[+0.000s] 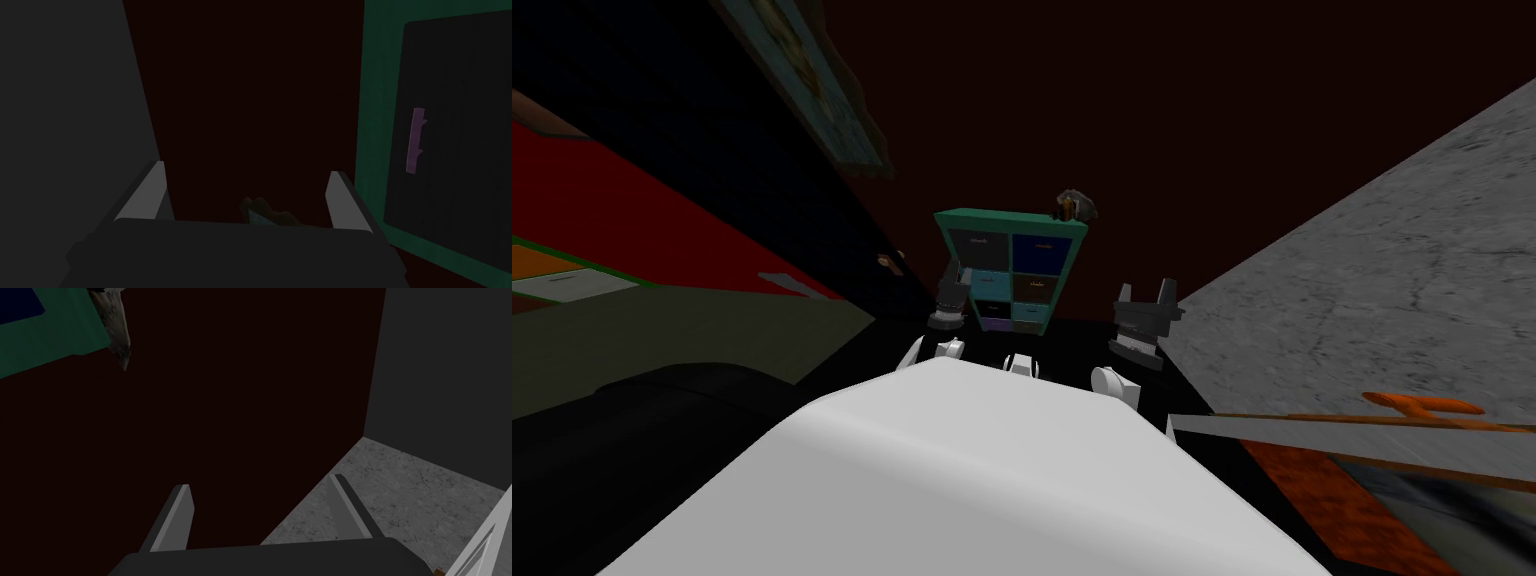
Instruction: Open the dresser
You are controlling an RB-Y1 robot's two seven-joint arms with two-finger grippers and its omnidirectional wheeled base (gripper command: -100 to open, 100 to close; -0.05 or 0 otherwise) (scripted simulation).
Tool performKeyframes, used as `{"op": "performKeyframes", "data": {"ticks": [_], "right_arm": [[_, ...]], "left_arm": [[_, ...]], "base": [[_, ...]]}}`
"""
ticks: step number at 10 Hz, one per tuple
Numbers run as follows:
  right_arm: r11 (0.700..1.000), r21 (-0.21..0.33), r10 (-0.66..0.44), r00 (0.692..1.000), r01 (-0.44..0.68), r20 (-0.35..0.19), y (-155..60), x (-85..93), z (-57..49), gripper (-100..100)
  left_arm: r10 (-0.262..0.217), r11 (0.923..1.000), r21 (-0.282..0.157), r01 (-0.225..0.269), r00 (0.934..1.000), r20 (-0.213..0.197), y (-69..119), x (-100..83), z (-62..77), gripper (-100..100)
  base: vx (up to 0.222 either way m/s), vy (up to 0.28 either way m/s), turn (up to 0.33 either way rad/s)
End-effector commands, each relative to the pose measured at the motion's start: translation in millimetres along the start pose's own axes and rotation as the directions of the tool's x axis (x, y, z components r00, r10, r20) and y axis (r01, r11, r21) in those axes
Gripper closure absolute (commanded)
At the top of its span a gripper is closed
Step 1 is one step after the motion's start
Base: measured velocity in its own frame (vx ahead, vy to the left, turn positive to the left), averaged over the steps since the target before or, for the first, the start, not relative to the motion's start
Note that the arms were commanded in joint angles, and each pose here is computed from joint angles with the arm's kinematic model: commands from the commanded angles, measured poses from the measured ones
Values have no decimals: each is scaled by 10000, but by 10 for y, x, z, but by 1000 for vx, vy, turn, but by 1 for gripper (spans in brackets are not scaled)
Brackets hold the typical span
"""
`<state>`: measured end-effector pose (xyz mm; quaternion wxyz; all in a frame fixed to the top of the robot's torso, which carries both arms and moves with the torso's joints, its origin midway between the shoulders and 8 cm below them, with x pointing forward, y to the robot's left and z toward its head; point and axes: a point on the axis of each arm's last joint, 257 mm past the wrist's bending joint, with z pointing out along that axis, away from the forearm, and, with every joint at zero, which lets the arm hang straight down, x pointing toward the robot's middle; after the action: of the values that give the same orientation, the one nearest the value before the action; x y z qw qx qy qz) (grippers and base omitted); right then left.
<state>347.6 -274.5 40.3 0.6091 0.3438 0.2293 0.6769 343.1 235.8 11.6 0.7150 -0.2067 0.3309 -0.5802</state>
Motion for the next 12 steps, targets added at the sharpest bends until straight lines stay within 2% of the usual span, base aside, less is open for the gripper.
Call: {"op": "performKeyframes", "data": {"ticks": [1,6,12], "right_arm": [[10000,0,0,10000,0,0,0,0,0,0],[10000,0,0,10000,0,0,0,0,0,0],[10000,0,0,10000,0,0,0,0,0,0]], "left_arm": [[29,9993,-382,-44,9993,-373,215,43,-98,-100],[-102,9916,-1296,29,9984,-561,678,87,-294,-100],[-327,9742,-2247,217,9984,-454,1135,115,-533,-100]], "base": [[55,-65,3],[67,-84,3],[64,-77,3]]}}
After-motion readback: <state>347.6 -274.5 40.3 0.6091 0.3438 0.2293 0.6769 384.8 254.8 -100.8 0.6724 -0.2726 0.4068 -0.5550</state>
